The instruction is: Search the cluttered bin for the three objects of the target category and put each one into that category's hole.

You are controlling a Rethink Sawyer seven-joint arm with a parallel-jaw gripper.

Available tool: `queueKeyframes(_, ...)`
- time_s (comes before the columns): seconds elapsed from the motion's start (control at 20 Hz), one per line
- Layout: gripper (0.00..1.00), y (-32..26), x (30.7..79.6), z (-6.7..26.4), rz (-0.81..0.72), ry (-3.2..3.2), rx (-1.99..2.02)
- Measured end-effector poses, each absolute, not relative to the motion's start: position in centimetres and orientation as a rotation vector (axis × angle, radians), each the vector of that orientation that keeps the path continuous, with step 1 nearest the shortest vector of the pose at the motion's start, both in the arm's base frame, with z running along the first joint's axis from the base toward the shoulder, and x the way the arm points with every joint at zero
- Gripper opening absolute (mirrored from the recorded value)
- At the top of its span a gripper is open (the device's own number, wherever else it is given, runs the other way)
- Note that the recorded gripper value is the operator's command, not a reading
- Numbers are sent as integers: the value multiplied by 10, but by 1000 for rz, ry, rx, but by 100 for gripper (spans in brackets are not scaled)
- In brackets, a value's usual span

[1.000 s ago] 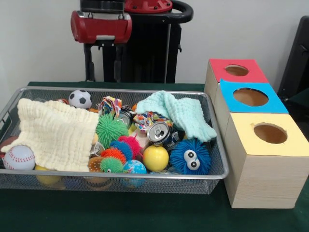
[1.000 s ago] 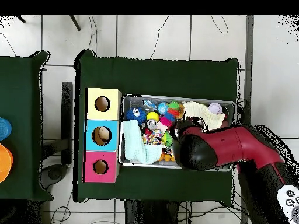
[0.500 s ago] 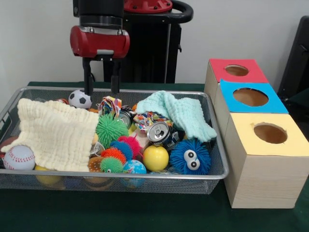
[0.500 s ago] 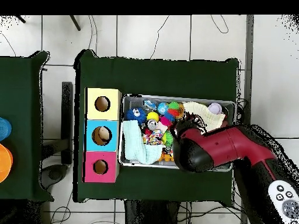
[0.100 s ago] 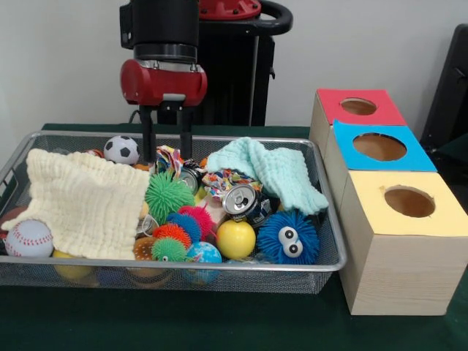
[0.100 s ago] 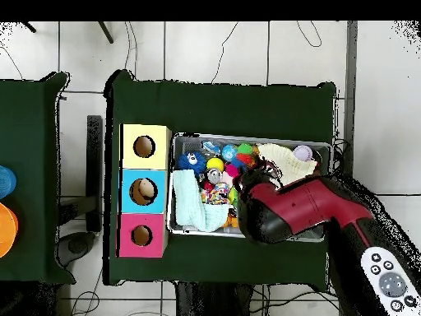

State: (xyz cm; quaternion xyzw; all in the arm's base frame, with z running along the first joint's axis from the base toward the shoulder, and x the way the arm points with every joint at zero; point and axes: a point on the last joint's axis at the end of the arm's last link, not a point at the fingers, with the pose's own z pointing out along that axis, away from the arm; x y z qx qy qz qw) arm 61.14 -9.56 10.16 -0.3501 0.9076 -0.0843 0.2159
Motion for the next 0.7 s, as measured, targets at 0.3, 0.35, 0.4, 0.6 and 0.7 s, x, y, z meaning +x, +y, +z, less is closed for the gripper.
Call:
queueKeyframes(0.3, 100, -95, 614, 92, -292, 2492, -1035)
queueKeyframes(0.35, 100, -97, 616, 91, -320, 2486, -1054)
queueKeyframes(0.4, 100, -97, 617, 90, -332, 2483, -1063)
queueKeyframes(0.6, 100, -101, 618, 87, -397, 2469, -1113)
queueKeyframes(0.7, 100, -104, 617, 86, -429, 2466, -1136)
